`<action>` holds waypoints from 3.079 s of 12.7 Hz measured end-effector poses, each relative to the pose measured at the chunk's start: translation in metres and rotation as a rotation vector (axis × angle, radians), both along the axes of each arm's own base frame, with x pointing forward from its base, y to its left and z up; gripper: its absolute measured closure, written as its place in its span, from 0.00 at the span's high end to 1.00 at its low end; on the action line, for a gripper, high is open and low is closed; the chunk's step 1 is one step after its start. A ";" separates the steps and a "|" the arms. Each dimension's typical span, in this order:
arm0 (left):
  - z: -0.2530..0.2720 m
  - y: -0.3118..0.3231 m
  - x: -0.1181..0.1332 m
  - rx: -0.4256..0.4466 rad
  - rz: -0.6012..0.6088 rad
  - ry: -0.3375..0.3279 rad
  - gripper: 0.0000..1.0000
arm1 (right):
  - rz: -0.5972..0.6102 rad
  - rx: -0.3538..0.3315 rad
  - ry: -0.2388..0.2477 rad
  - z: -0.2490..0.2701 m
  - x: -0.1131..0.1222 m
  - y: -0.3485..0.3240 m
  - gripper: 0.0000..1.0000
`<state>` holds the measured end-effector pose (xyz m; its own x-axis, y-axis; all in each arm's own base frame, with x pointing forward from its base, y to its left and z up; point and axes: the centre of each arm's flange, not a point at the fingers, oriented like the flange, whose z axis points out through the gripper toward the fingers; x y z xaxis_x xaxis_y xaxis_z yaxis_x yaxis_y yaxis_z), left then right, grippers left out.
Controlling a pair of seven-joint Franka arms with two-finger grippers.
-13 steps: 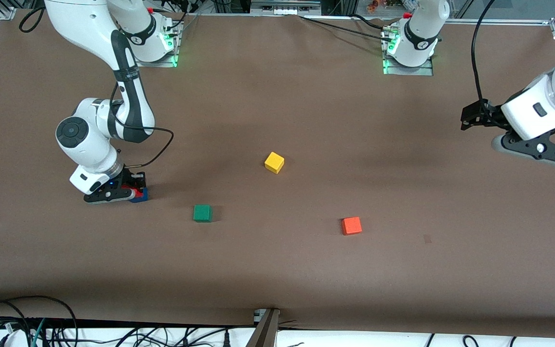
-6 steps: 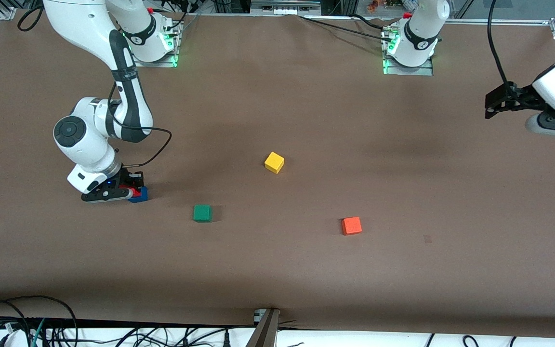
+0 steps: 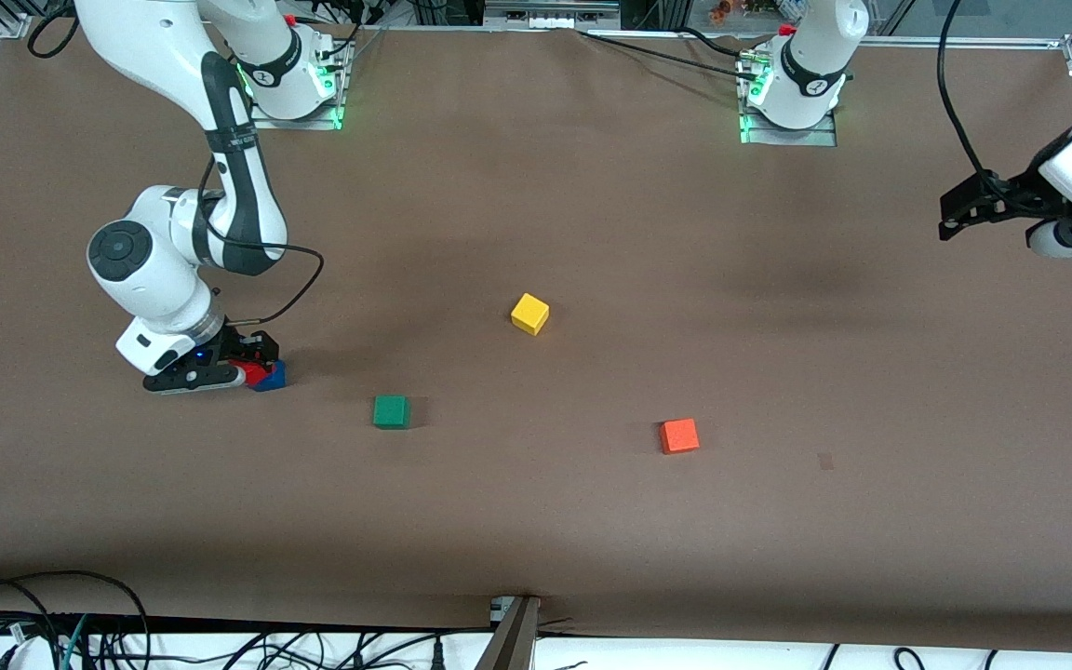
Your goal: Pass red block to right arm, stack on blue
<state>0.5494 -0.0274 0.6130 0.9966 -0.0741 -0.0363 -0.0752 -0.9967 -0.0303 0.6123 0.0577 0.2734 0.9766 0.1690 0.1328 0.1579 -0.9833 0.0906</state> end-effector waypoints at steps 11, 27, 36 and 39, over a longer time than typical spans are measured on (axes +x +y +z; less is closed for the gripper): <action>-0.008 -0.006 -0.012 0.048 -0.005 -0.013 1.00 | -0.060 0.094 0.259 0.122 0.038 0.001 1.00; -0.008 -0.006 -0.012 0.048 -0.003 -0.015 1.00 | -0.153 0.026 0.258 0.363 -0.075 -0.035 1.00; -0.008 -0.006 -0.011 0.048 -0.002 -0.015 1.00 | -0.169 0.027 0.270 0.358 -0.075 -0.047 1.00; -0.008 -0.005 -0.011 0.048 -0.001 -0.015 1.00 | -0.163 0.027 0.273 0.356 -0.073 -0.047 1.00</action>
